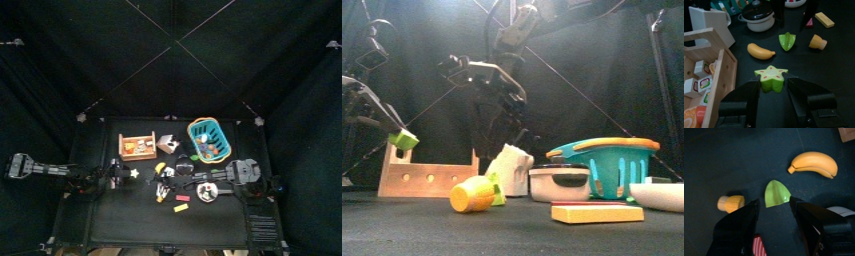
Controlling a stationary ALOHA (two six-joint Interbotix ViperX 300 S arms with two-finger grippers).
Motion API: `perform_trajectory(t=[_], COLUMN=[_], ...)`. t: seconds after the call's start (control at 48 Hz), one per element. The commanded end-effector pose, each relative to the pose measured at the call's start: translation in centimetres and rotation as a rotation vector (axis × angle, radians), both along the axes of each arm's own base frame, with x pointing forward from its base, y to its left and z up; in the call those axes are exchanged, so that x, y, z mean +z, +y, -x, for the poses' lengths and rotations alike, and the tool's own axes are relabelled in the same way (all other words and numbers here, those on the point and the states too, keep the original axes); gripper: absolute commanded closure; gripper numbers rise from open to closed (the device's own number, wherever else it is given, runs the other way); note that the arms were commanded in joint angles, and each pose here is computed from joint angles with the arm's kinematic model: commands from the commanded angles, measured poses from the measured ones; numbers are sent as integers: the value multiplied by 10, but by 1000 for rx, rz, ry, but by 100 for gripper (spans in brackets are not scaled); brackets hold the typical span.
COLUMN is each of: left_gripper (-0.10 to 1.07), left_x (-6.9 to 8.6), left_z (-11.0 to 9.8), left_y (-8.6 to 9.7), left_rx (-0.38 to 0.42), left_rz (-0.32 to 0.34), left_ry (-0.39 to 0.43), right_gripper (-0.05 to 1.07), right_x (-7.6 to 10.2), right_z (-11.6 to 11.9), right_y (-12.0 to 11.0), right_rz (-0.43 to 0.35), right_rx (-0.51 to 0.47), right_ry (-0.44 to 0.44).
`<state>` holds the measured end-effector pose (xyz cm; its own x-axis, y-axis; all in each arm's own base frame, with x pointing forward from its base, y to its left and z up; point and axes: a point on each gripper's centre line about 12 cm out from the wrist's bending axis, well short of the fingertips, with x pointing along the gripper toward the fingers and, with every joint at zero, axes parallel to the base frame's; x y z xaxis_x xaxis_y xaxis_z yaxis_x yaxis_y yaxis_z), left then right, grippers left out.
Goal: Grab starfruit top
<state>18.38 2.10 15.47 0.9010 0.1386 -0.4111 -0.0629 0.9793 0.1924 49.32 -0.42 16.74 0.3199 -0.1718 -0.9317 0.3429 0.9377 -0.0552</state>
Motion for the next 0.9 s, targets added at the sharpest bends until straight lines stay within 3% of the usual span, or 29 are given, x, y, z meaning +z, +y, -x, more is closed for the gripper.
perform_trajectory(t=[0.0, 0.125, 0.271, 0.417, 0.875], left_gripper=[22, 22, 22, 22, 22], left_x=[4, 4, 4, 4, 4], left_z=[-3, -2, -2, -2, -2], left_y=[0, 0, 1, 1, 2], left_rx=[-1, 0, 1, 4, 9], left_rz=[-4, -4, -4, -5, -5], left_ry=[-13, -13, -13, -13, -13], right_gripper=[14, 7, 1, 1, 1], right_x=[19, 15, 4, -12, -28], right_z=[-8, -17, -14, -14, -16], right_y=[-6, -8, -14, -16, -25], right_rz=[-18, -34, -27, -52, -50], right_rx=[13, 43, 74, 102, 100], right_ry=[-30, -20, 57, 102, 134])
